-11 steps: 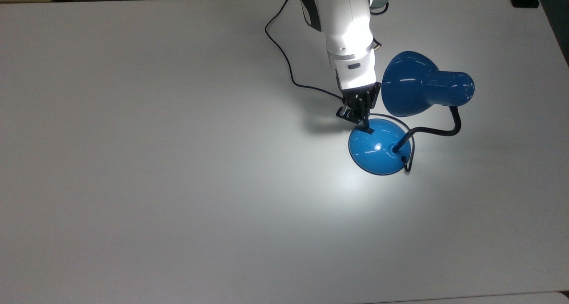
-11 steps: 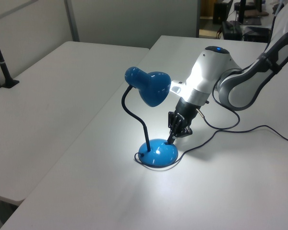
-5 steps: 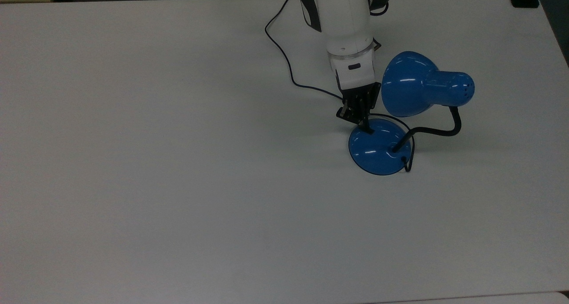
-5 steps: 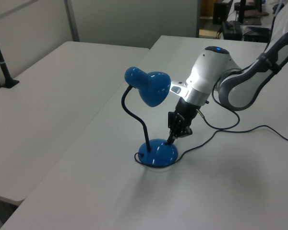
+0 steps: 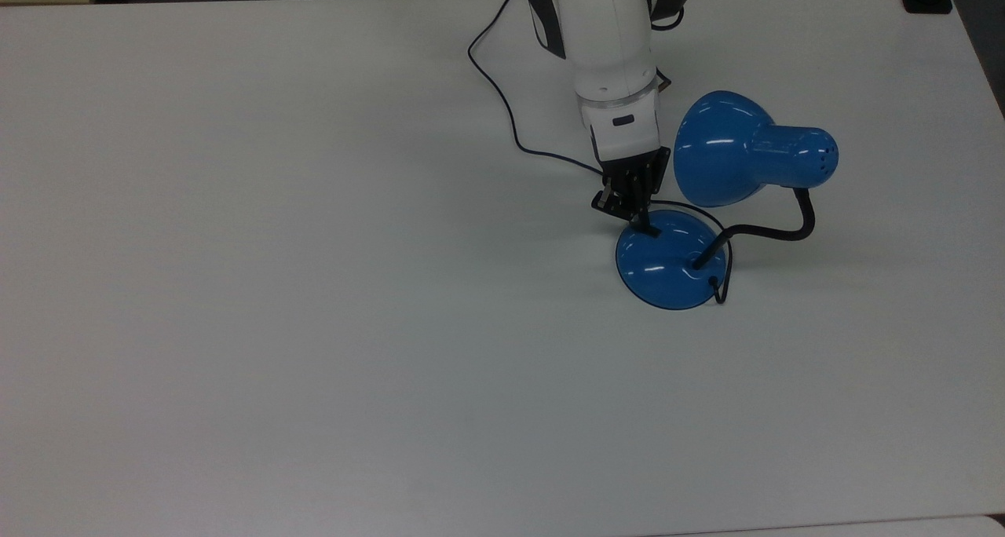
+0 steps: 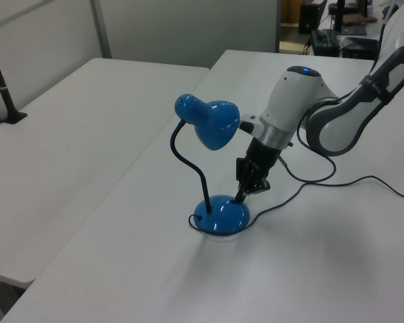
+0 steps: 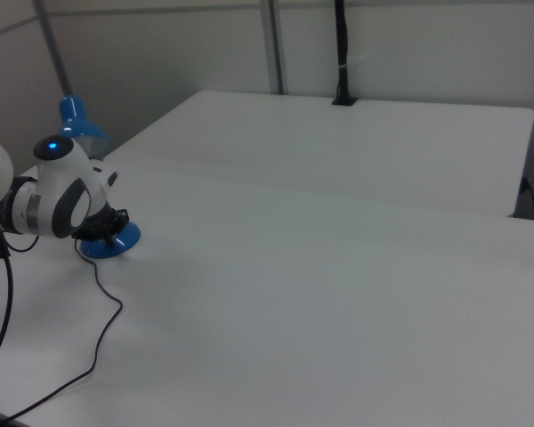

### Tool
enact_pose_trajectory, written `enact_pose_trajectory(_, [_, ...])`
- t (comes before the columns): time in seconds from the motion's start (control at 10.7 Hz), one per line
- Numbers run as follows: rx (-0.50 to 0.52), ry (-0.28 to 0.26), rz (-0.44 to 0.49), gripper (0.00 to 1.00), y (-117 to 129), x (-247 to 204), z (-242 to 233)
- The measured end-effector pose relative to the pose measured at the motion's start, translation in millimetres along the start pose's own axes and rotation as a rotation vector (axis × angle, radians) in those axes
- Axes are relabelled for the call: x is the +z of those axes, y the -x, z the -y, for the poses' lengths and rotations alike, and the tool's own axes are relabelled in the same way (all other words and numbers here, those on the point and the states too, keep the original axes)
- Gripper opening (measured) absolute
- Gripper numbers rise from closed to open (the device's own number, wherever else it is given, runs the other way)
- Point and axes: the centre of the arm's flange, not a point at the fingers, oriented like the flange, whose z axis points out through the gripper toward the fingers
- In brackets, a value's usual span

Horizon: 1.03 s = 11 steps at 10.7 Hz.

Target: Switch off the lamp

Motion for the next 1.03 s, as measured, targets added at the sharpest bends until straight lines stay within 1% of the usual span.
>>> enact_pose_trajectory(0.19, [0.016, -0.008, 0.020, 0.01, 5.2, 2.2, -4.1])
enact_pose_trajectory(0.38, [0.071, -0.046, 0.092, 0.01, 9.0, 2.2, -5.3])
enact_pose_trajectory(0.56, [0.142, -0.065, 0.152, 0.01, 6.9, -11.3, -6.2])
enact_pose_trajectory(0.75, [0.249, -0.064, 0.209, 0.01, 9.9, -32.9, -14.2])
enact_pose_trajectory(0.94, [0.373, -0.059, 0.275, 0.01, 20.0, -53.5, -29.0])
enact_pose_trajectory(1.03, [0.445, -0.063, 0.329, 0.01, 27.6, -63.1, -38.6])
